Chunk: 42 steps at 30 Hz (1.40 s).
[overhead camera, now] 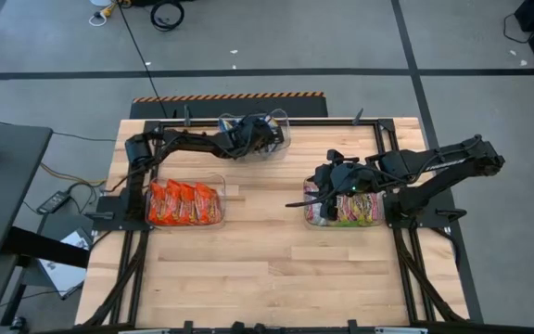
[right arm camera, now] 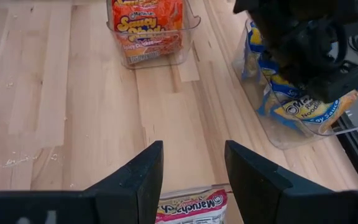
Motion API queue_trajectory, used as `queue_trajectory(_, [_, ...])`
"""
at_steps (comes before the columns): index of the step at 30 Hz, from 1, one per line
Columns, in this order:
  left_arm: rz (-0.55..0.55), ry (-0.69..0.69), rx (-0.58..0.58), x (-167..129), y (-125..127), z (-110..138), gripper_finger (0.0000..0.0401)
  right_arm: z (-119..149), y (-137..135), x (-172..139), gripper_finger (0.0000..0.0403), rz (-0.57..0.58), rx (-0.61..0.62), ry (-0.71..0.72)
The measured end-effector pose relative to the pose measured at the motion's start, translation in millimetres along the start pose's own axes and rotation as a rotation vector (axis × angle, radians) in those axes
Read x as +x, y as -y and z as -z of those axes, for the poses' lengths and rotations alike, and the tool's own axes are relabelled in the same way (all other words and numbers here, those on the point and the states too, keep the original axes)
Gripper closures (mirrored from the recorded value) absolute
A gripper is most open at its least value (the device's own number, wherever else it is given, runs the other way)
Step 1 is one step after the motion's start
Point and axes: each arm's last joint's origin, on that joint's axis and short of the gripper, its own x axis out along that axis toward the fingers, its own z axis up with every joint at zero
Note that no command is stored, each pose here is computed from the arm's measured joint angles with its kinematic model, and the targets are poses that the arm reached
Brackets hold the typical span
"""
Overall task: Sort Maruchan noodles
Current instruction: Put the blue noodle into the top transparent bin
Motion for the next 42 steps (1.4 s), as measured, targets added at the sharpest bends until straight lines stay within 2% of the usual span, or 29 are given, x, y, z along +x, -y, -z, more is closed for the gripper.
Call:
queue_trajectory(2, [0.015, -0.016, 0.008, 0.5, -1.3, -6.9, 0.0375, 0.0, 0.0, 0.0, 0.0226, 0.0, 0.0, 0.0])
queue_trajectory(3, [0.023, -0.025, 0.01, 0.0, -1.6, -10.5, 0.0387, 0.0, 0.0, 0.0, 0.0226, 0.0, 0.0, 0.0])
queue_trajectory(9, [0.05, -0.094, 0.072, -18.3, 4.2, -38.9, 0.0395, 0.1, 0.0, 0.0, 0.0226, 0.0, 0.0, -0.001])
queue_trajectory(16, [-0.035, -0.336, 0.218, -43.4, 20.8, -85.7, 0.0397, -0.1, -0.2, 0.0, 0.0226, -0.008, 0.012, 0.0])
queue_trajectory(21, [-0.02, -0.427, 0.22, -25.5, 26.5, -108.8, 0.0398, -1.0, 0.1, 0.2, 0.0226, -0.008, 0.017, 0.008])
queue_trajectory(24, [0.002, -0.497, 0.188, -6.1, 23.2, -111.2, 0.0399, -1.1, 0.2, 0.4, 0.0226, -0.008, 0.026, 0.008])
queue_trajectory(27, [-0.007, -0.572, 0.142, 13.7, 13.5, -102.2, 0.0397, -1.1, 0.2, 0.4, 0.0226, -0.008, 0.044, 0.008])
queue_trajectory(30, [-0.028, -0.579, 0.126, 22.8, 9.4, -96.0, 0.039, -1.1, 0.2, 0.4, 0.0226, -0.007, 0.067, 0.008])
queue_trajectory(36, [-0.028, -0.569, 0.19, 16.3, 14.1, -94.6, 0.037, -1.7, 2.2, 0.8, 0.0226, 0.02, 0.073, 0.015])
queue_trajectory(42, [-0.046, -0.613, 0.246, -6.1, 21.7, -105.9, 0.0394, -2.8, 7.9, 2.6, 0.0226, 0.039, 0.085, 0.016])
